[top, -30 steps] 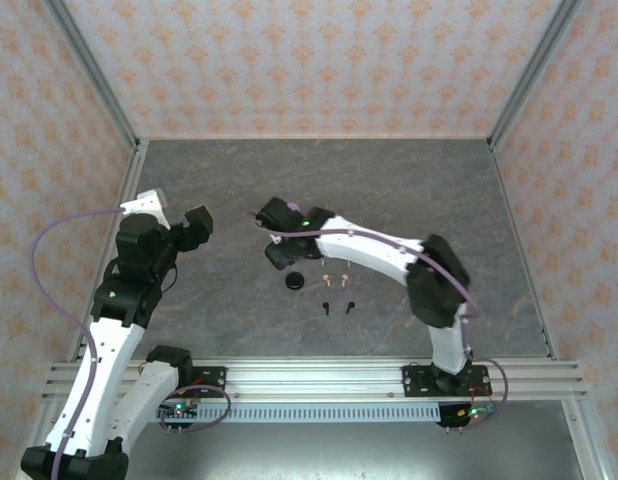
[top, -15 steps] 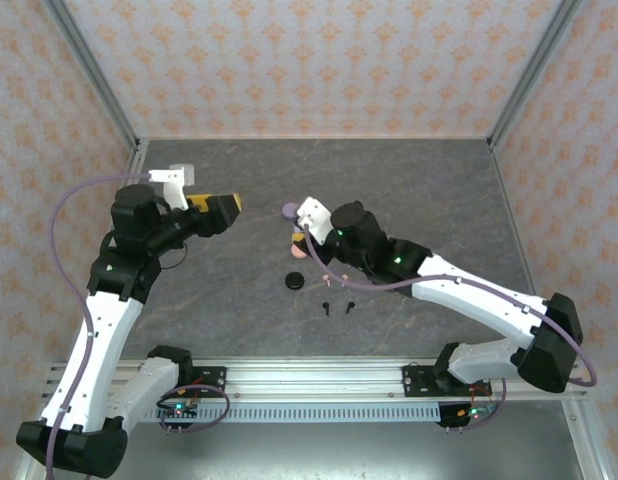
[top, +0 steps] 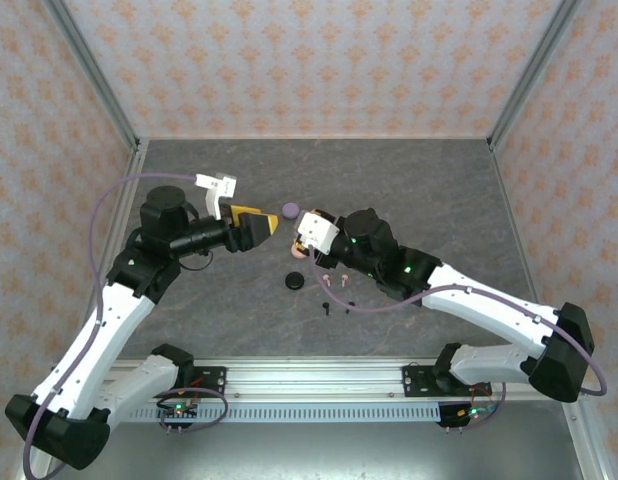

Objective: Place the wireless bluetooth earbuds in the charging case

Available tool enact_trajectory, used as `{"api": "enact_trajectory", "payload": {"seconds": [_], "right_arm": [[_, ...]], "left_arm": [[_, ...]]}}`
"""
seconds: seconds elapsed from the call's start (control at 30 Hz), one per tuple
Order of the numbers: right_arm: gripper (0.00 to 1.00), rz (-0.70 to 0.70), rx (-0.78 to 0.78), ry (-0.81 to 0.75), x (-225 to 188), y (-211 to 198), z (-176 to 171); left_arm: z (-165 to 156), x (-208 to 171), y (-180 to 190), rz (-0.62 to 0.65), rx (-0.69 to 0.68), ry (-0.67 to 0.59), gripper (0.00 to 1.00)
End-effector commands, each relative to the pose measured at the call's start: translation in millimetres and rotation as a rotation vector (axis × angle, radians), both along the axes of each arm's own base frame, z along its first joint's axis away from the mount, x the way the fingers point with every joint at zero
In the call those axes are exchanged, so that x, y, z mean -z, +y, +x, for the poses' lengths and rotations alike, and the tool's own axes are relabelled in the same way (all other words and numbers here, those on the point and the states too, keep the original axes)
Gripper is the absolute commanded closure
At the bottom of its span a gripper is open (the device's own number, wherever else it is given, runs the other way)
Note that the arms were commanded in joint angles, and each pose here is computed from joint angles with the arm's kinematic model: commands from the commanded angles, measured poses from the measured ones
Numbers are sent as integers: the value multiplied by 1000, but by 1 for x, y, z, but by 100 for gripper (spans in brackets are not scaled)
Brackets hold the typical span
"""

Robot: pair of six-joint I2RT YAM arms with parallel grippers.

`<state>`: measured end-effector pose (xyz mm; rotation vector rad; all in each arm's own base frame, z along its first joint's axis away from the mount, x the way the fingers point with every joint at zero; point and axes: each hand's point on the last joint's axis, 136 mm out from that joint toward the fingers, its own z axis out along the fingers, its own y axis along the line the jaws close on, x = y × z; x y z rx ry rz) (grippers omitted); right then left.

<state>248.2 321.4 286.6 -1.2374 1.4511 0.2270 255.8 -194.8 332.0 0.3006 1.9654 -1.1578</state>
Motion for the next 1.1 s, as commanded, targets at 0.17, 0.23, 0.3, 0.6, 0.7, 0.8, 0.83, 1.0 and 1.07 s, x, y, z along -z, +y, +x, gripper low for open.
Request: {"api": "enact_trajectory", "payload": {"seconds": [0.17, 0.23, 0.3, 0.6, 0.7, 0.8, 0.83, 1.0, 1.07], "right_arm": [[65, 41, -45, -35, -19, 1, -6], [65, 38, -47, -33, -19, 2, -7], [65, 34, -47, -32, -19, 2, -7], [65, 30, -46, -29, -17, 1, -7], [65, 32, -44, -33, -18, 1, -6], [65, 31, -44, -41, -19, 1, -6], [65, 31, -45, -42, -18, 1, -6], [64, 30, -45, -52, -20, 1, -6], [64, 28, -40, -56, -20, 0, -5]], "left_arm": [[2, 9, -33, -30, 102, 28, 32], [3, 13, -38, -25, 117, 41, 34], [2, 17, -44, -21, 135, 53, 37], [2, 34, -57, 11, 182, 104, 49], [-1, 39, -59, 27, 201, 117, 54], [-5, 42, -60, 31, 226, 124, 58], [-6, 43, -61, 32, 236, 126, 58], [-15, 50, -63, 60, 297, 136, 65], [-18, 54, -64, 72, 320, 141, 68]]}}
